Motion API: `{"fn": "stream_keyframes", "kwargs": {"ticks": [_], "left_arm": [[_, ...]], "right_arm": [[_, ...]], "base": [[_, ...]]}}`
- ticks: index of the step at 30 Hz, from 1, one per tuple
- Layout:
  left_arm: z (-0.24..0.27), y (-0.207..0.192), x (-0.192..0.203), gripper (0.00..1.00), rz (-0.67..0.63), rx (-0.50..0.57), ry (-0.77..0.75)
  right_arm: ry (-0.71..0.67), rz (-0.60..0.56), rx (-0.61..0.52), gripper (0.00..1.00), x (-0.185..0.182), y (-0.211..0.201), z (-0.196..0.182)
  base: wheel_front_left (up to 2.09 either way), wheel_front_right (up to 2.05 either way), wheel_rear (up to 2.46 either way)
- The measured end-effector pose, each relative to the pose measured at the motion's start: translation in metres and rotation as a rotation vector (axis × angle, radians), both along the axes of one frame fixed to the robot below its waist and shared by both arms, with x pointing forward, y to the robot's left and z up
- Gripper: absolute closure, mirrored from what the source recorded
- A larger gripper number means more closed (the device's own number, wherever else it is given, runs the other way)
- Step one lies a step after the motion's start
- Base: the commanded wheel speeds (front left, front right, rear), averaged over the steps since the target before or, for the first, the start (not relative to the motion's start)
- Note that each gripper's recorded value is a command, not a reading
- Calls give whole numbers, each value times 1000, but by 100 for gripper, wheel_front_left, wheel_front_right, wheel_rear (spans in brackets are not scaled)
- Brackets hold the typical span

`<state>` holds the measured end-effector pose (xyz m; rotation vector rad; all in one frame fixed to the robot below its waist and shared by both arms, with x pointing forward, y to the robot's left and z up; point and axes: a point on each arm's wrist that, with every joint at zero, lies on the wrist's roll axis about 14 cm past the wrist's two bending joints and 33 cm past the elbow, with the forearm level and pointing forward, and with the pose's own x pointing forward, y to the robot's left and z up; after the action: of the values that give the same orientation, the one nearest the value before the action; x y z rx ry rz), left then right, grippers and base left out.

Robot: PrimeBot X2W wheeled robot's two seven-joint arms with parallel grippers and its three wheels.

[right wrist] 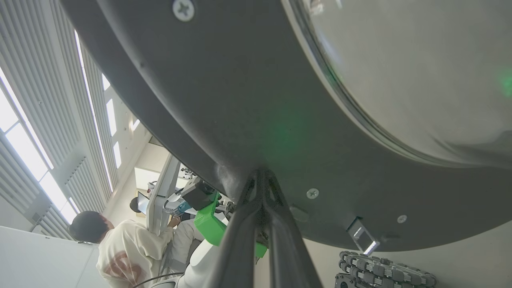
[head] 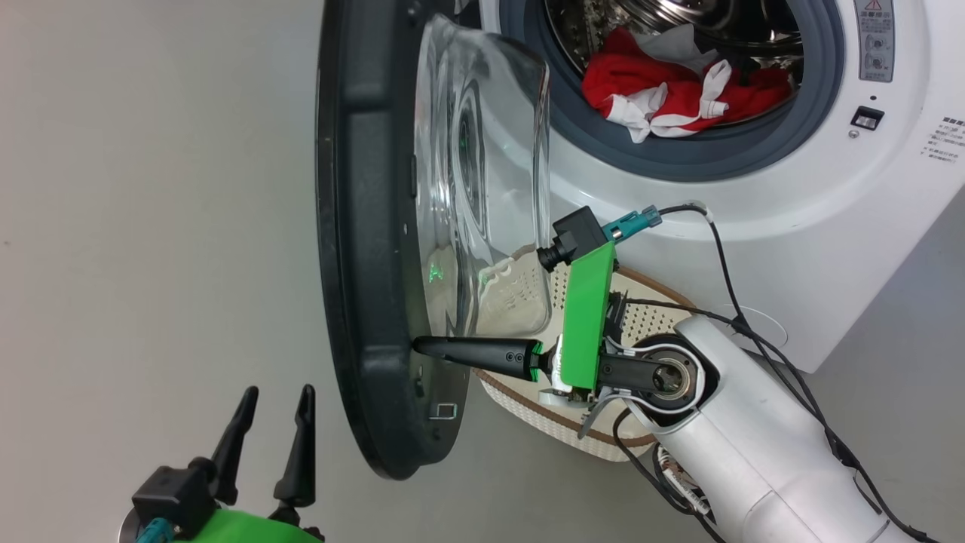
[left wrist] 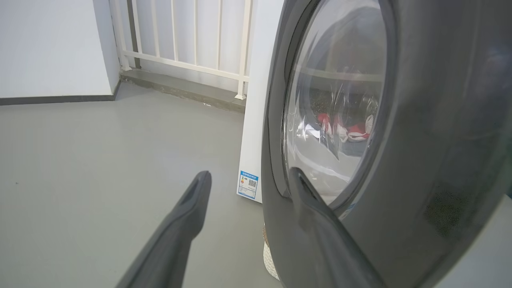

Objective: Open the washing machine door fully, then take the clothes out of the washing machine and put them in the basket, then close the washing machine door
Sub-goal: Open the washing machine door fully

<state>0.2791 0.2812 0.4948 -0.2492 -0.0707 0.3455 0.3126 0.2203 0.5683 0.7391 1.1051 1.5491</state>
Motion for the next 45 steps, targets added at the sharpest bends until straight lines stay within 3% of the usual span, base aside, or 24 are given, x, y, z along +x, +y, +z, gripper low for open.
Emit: {"fn": "stream_keyframes", "kwargs": {"ticks": [6,7,8,10,11,12,17,32,45], "left_arm": [[2,5,-4,0,17,0,-7],[2,5,-4,0,18,-1,-8],[2,5,-4,0,19,-1,-8],[2,5,-5,0,20,-3,-9],[2,5,-5,0,20,-4,-10],[1,5,-5,0,19,-5,-10],[-5,0,-7,0,8,-18,3],[-3,-6,5,0,-30,-7,-6],[-6,-8,2,0,-34,-14,-5]], "right_arm": [[3,-6,-2,100,-3,3,0],[3,-8,0,96,-3,3,0],[2,-9,1,73,-4,3,0],[0,-18,7,45,-3,4,3],[-2,-27,11,8,-2,4,4],[-5,-35,15,0,-1,4,5],[-3,-110,15,0,10,-5,3],[-158,-409,-199,0,55,-83,-75],[-323,-627,-223,0,81,-128,-89]], "base": [[0,0,0],[0,0,0],[0,0,0],[0,0,0],[0,0,0],[0,0,0],[0,0,0],[0,0,0],[0,0,0]]}}
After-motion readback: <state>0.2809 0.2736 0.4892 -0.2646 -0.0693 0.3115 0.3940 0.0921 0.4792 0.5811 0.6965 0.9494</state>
